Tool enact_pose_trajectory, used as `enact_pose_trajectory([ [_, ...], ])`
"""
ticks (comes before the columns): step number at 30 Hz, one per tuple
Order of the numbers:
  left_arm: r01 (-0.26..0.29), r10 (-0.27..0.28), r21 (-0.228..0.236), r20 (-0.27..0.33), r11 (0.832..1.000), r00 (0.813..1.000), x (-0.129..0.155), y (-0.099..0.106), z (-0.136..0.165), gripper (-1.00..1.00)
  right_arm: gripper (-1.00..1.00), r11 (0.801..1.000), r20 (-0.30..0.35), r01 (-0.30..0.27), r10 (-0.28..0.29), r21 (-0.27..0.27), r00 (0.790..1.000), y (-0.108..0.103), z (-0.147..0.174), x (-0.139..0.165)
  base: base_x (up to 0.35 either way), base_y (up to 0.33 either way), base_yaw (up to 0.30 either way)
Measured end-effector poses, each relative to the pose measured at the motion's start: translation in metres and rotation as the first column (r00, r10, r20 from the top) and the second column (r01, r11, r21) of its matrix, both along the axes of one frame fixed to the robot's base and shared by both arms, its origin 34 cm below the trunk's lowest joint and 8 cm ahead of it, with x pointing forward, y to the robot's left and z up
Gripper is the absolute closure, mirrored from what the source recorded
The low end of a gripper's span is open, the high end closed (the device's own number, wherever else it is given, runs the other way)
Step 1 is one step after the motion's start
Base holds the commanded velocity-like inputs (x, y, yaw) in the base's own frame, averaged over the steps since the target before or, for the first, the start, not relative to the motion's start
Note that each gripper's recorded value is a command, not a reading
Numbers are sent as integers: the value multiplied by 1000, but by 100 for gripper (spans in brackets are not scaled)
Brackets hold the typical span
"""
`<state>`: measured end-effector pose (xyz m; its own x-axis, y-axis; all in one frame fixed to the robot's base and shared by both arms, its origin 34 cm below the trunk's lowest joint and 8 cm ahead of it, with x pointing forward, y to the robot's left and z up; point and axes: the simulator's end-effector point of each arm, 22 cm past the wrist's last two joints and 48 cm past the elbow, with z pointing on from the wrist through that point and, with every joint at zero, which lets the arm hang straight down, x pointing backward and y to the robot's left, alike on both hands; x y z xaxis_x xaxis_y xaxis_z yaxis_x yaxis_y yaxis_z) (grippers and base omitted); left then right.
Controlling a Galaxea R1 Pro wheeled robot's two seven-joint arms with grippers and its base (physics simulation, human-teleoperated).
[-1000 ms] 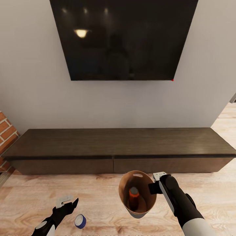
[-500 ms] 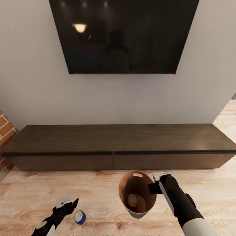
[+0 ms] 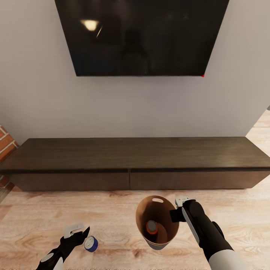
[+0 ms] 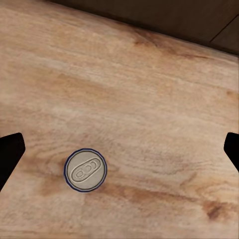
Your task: Put the three can of soda from the living room inside the tash can in the kitchen.
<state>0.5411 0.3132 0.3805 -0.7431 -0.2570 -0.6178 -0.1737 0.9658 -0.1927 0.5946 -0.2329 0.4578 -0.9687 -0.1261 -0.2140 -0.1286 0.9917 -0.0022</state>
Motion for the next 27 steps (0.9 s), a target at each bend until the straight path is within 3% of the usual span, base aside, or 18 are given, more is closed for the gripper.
enact_pose_trajectory([
  [20,0,0,0,-32,1000,999,-18,0,-55,-100,100,1000,-33,-1,1,0,999,1,-57,-16,0,0,0],
  [27,0,0,0,-40,1000,999,-20,0,-58,-100,100,1000,-41,0,0,2,999,1,-61,-18,4,0,0],
])
